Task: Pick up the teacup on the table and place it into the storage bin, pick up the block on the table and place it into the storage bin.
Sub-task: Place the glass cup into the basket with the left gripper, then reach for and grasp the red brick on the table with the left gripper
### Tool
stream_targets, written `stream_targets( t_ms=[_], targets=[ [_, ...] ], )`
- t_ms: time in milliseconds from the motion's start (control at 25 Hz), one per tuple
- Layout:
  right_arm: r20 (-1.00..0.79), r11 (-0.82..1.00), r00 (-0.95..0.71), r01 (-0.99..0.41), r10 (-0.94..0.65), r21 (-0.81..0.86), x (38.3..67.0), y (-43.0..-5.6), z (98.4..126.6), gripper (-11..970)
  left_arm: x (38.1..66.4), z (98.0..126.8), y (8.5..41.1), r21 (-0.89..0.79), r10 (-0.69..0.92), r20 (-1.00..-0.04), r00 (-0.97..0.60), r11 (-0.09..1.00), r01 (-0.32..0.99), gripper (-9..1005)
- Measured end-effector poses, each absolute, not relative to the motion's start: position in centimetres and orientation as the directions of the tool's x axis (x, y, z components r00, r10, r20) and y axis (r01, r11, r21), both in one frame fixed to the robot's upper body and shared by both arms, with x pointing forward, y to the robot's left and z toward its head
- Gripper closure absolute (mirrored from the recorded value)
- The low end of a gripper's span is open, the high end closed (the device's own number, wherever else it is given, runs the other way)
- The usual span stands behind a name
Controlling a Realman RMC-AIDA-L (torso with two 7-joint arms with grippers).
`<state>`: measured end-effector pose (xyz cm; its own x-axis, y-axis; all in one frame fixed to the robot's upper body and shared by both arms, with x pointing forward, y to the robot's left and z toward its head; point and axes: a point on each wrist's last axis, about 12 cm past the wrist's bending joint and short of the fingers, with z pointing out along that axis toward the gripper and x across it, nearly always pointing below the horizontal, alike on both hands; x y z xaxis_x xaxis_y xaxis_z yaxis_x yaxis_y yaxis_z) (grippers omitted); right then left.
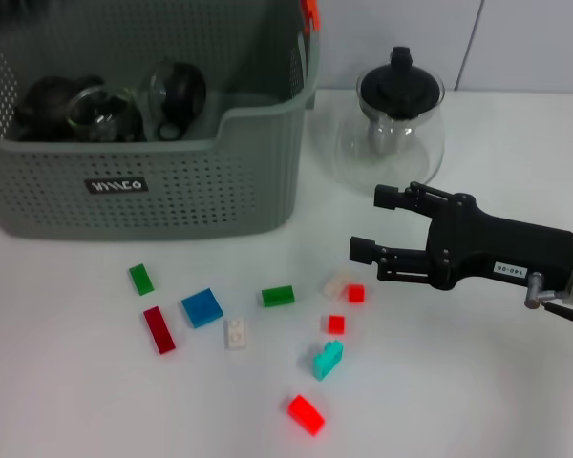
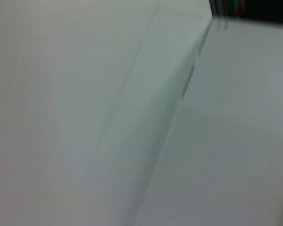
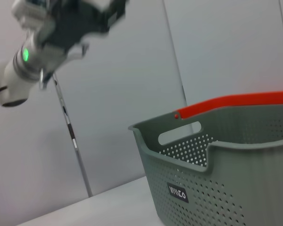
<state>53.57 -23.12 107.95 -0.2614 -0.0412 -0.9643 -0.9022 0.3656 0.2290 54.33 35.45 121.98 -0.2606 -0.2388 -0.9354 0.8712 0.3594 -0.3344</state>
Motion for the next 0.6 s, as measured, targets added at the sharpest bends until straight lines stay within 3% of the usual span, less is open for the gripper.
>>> stream_targets(
  t_ms=[360,600],
  targets=[
    [-0.964,0.369,-0.262,-0.901,-0.045,0.227,53.7,-23.0,107.9,14,49.6,113.9,35.1,-0.285,0.161,-0.914,-0.371,0.395,0.874,363],
    [-0.963,0.370,-0.267,-0.899,-0.040,0.234,53.8,-22.6,107.9,14,48.2,109.1,34.2,-0.168,0.272,-0.905,-0.328,0.479,0.862,367]
  ],
)
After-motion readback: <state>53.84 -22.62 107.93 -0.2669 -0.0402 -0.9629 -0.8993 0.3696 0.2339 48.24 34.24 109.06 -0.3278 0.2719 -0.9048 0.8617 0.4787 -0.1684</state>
